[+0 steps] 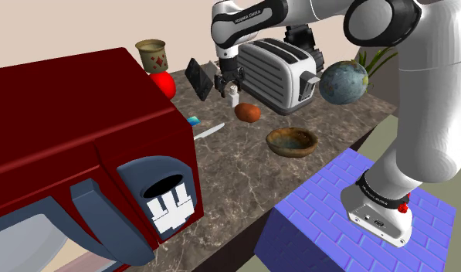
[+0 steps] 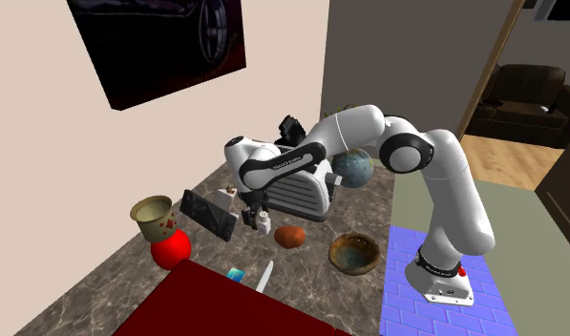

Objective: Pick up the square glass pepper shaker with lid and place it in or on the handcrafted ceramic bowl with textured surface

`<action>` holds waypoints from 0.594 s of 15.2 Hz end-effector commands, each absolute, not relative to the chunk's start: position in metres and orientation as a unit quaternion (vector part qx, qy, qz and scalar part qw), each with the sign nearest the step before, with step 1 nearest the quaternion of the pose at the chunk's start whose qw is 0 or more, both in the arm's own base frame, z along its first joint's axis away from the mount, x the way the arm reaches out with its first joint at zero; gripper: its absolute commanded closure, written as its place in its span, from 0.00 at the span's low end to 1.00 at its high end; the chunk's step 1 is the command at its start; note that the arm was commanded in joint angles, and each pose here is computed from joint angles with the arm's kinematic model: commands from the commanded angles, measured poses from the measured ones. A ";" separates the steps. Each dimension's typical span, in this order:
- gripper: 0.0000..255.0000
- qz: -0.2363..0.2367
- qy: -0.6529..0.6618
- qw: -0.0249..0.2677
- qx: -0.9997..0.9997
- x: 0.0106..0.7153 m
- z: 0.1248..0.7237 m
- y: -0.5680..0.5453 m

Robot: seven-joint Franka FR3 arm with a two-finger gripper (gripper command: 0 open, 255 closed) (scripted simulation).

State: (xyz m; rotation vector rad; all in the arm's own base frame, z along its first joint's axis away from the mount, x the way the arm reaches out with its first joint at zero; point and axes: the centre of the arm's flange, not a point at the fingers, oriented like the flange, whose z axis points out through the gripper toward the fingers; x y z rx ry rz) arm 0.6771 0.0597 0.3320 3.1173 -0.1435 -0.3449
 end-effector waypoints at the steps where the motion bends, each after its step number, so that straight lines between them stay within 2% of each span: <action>1: 0.00 -0.110 -0.046 0.001 0.993 0.676 0.331 0.060; 6: 0.00 -0.110 -0.046 0.001 0.993 0.676 0.331 0.060; 7: 1.00 -0.110 -0.046 0.001 0.993 0.676 0.331 0.060; 9: 1.00 -0.110 -0.046 0.001 0.993 0.676 0.331 0.060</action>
